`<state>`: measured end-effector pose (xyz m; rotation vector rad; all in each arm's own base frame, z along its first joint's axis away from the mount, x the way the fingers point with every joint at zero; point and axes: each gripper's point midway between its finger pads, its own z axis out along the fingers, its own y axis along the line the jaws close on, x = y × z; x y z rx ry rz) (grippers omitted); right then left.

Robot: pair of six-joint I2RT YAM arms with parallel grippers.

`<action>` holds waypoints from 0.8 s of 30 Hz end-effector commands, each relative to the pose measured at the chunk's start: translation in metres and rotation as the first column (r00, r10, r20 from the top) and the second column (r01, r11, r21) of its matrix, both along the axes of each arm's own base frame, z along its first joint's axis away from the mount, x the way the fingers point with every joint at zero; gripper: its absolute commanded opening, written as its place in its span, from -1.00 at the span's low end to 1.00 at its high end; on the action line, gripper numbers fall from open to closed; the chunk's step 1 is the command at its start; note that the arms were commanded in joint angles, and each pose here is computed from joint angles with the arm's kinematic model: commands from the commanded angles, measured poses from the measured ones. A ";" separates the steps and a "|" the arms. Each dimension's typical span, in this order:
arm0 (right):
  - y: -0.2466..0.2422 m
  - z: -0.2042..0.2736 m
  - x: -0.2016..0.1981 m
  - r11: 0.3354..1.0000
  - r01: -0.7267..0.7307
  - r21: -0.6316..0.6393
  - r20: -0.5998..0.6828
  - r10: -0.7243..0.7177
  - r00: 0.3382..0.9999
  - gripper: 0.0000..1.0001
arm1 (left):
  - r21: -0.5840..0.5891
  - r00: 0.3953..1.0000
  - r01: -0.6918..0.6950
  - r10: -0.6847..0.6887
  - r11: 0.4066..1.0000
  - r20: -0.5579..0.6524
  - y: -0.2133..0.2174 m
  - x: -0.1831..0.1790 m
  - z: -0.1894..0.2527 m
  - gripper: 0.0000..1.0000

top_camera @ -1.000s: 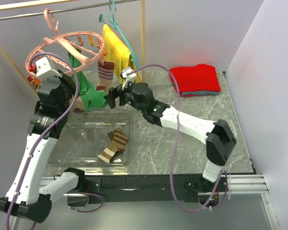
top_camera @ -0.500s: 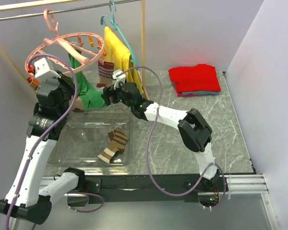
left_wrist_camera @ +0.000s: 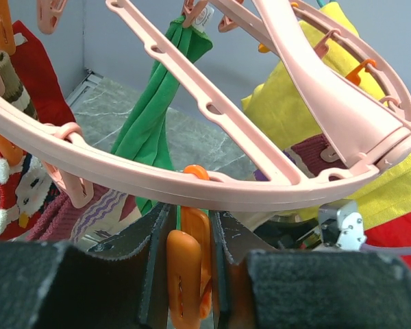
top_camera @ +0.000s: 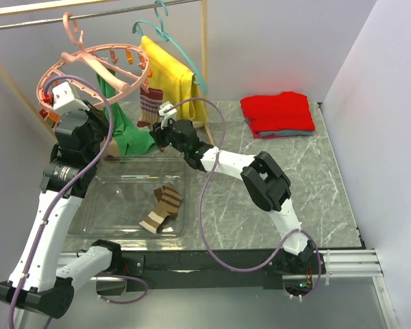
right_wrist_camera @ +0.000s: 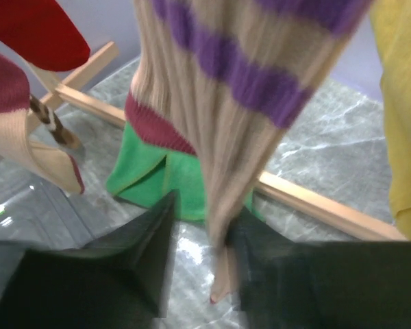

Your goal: Remove the socks clipped to the hanger

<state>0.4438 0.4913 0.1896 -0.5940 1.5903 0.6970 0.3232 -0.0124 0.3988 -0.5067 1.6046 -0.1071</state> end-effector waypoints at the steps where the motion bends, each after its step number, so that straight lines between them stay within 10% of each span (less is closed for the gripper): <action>1: 0.006 0.043 0.000 0.997 -0.030 0.073 0.100 0.022 0.995 -0.37 | -0.004 1.000 0.003 -0.003 1.000 0.011 0.000 -0.004 0.007 -0.73; 6: -0.010 0.080 -0.025 0.993 -0.027 0.111 0.115 0.014 0.993 -1.00 | -0.006 1.000 0.004 -0.004 1.000 -0.002 -0.001 -0.001 0.002 -0.32; 13: -0.021 0.114 -0.071 0.993 -0.062 0.103 0.096 0.052 0.994 -1.00 | -0.030 0.997 0.062 -0.063 0.998 -0.034 -0.011 -0.004 -0.005 0.63; 24: -0.031 0.112 -0.115 0.994 -0.106 0.025 0.002 0.106 0.994 -1.00 | -0.106 0.954 0.299 -0.295 0.948 0.056 -0.043 -0.062 0.017 0.78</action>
